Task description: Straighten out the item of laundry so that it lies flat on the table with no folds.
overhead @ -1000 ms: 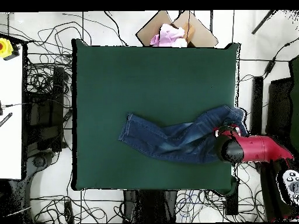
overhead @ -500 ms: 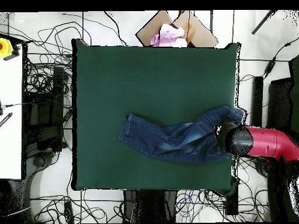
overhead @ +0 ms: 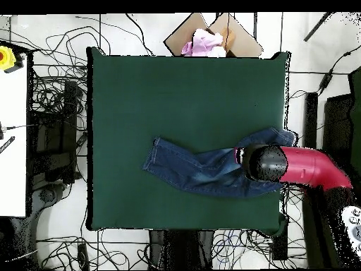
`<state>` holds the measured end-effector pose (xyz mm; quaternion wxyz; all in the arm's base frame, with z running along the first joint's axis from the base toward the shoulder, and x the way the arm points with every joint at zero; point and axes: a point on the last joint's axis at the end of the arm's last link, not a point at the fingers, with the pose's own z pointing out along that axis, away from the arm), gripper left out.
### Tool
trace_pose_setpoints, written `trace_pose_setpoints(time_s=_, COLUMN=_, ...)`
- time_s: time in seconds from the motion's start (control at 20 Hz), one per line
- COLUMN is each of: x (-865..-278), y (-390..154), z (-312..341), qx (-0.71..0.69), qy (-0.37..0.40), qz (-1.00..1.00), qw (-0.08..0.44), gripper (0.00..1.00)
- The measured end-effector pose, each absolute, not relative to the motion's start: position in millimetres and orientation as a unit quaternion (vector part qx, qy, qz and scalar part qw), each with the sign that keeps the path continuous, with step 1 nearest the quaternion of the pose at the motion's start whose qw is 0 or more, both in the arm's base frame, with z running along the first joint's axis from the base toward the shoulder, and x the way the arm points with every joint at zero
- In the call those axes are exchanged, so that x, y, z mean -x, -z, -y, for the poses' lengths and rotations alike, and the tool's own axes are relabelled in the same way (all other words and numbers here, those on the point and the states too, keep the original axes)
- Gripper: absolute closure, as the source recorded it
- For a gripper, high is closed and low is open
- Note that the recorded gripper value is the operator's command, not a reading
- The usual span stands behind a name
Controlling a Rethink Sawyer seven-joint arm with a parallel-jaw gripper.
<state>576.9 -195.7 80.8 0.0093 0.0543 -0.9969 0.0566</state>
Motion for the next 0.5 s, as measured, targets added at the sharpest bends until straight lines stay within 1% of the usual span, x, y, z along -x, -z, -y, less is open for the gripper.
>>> trace_pose_setpoints(time_s=0.3, x=-582, y=-62, z=113, qx=-0.098, qy=-0.032, qz=0.994, qw=-0.028, gripper=0.0)
trace_pose_setpoints(time_s=0.35, x=-582, y=-53, z=77, qx=-0.109, qy=-0.02, qz=0.993, qw=-0.044, gripper=0.0)
trace_pose_setpoints(time_s=0.5, x=-581, y=-45, z=45, qx=-0.113, qy=-0.01, qz=0.992, qw=-0.054, gripper=0.0)
